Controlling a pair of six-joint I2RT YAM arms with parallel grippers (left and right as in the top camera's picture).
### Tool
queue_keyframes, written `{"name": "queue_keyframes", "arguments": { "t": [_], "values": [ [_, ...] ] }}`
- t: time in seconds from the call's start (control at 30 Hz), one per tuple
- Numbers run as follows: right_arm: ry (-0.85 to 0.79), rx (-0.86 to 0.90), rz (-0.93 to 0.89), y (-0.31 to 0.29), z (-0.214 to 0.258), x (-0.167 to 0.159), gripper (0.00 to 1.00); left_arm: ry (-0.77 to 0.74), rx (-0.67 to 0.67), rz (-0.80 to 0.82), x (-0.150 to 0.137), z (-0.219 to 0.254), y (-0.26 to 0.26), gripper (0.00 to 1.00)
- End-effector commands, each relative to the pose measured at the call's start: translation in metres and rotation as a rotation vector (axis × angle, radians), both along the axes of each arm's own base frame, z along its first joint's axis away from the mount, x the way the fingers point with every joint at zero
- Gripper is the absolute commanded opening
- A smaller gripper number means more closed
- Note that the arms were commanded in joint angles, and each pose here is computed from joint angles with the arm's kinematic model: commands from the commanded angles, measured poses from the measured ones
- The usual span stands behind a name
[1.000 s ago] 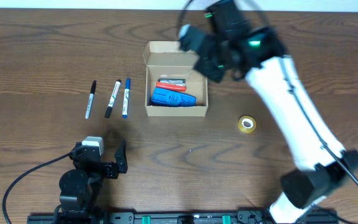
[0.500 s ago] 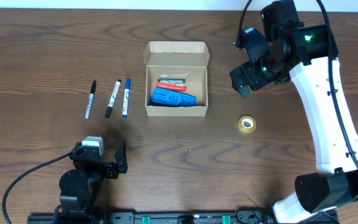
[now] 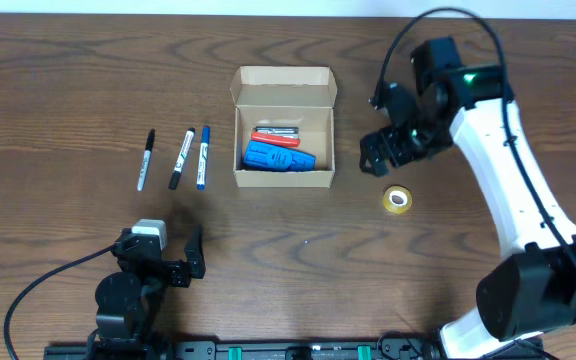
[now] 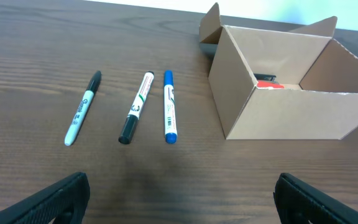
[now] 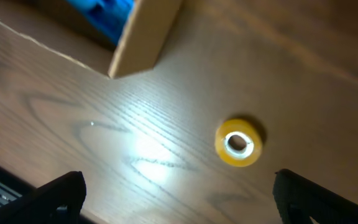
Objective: Pack container
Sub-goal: 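Move right gripper to the clear tape roll and grasp its rim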
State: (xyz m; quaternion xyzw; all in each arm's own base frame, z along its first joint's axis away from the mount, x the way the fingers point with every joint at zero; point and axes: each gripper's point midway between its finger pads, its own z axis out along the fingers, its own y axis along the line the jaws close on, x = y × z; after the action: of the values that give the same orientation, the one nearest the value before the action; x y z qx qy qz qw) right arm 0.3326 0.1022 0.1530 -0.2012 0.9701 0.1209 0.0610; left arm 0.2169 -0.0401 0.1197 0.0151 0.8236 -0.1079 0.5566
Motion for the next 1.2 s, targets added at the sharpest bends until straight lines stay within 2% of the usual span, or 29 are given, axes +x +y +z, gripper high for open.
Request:
{"name": "queue_keyframes", "arguments": {
  "t": [0.0,0.2,0.3,0.47,0.73,0.93,1.17],
  "values": [
    [0.045,-0.022,-0.069,-0.005,-0.024,-0.007,0.99,0.015,0.005,0.004,0.0,-0.009,0.001,0.95],
    [0.057,-0.28,-0.34,-0.053,-0.052,-0.011,0.99,0.015,0.004,0.004,0.0,-0.009,0.001,0.95],
    [0.063,-0.329,-0.393,-0.063,-0.056,-0.014,0.99,0.015,0.005,0.004,0.0,-0.009,0.001,0.95],
    [0.095,-0.351,-0.425,-0.067,-0.075,-0.026,0.99,0.015,0.005,0.004,0.0,-0.009,0.001,0.95],
    [0.156,-0.365,-0.505,-0.085,-0.101,-0.044,0.9,0.015,0.005,0.004,0.0,-0.009,0.001,0.95],
    [0.154,-0.346,-0.561,-0.099,-0.11,-0.042,0.89,0.015,0.004,0.004,0.0,-0.009,0.001,0.96],
    [0.119,-0.29,-0.53,-0.092,-0.125,-0.036,0.82,0.015,0.005,0.004,0.0,-0.009,0.001,0.95]
  ]
}}
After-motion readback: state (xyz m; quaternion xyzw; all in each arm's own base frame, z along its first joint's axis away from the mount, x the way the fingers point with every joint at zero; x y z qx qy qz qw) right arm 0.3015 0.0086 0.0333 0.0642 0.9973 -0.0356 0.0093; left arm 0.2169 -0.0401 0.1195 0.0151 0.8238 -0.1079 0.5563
